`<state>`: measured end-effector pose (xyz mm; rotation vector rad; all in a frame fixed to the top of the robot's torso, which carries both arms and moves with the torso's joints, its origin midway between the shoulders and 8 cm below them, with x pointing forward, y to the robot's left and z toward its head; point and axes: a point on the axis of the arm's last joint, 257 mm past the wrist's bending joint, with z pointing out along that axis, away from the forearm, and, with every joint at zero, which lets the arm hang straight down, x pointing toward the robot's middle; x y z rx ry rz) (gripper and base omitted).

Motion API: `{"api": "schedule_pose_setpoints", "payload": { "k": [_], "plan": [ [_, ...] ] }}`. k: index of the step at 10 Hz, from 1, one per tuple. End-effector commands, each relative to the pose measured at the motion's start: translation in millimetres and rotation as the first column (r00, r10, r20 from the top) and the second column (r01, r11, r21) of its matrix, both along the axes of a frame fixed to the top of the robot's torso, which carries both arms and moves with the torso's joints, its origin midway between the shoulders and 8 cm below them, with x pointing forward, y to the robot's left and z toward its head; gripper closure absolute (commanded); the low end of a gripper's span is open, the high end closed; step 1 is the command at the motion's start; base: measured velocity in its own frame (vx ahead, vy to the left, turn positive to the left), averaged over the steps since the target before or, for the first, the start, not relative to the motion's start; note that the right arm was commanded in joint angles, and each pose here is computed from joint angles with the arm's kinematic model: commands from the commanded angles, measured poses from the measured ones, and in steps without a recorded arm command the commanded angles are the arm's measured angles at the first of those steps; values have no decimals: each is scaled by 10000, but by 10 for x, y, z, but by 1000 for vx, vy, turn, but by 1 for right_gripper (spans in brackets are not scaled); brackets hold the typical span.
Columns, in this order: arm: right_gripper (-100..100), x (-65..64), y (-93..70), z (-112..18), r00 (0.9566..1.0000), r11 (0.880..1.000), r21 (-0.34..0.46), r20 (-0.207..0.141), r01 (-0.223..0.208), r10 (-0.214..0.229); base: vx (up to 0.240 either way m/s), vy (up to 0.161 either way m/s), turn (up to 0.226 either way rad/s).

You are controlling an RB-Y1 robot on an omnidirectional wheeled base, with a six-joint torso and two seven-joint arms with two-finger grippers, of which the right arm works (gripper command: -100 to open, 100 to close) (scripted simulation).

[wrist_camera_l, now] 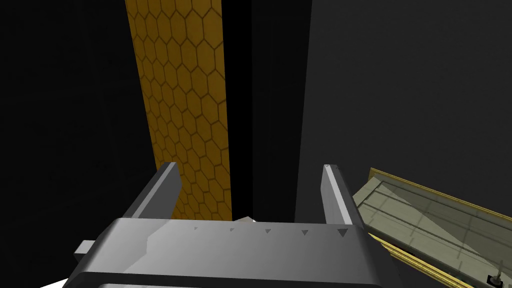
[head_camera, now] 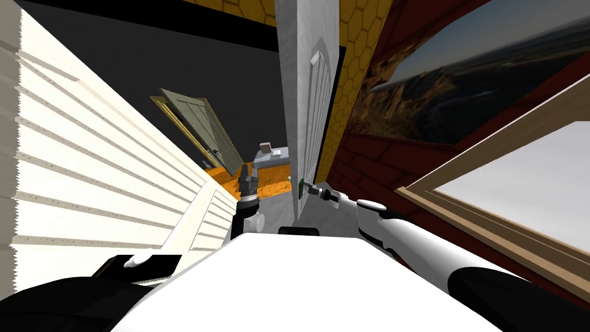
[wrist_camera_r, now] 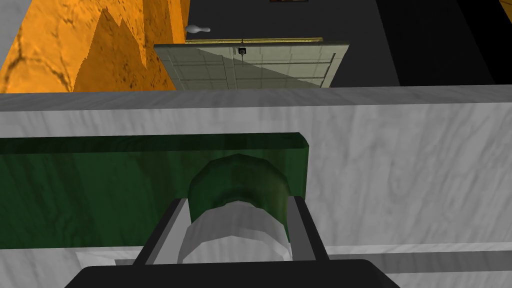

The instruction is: Pull the door open

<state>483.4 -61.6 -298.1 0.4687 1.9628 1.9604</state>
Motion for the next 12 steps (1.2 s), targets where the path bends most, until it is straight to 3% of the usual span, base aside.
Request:
{"api": "schedule_pose_setpoints", "payload": {
  "k": [1, 8, 12],
  "plan": [
    [100, -29, 14, -11, 9999, 9999, -18, -18, -103, 103, -61, -217, 110],
    [100, -102, 101, 13, 9984, 9984, 5, 10, -571, 571, -54, -228, 132],
    [100, -119, 116, -1, 9979, 9979, -24, -9, -651, 651, -25, -143, 87]
  ]
}}
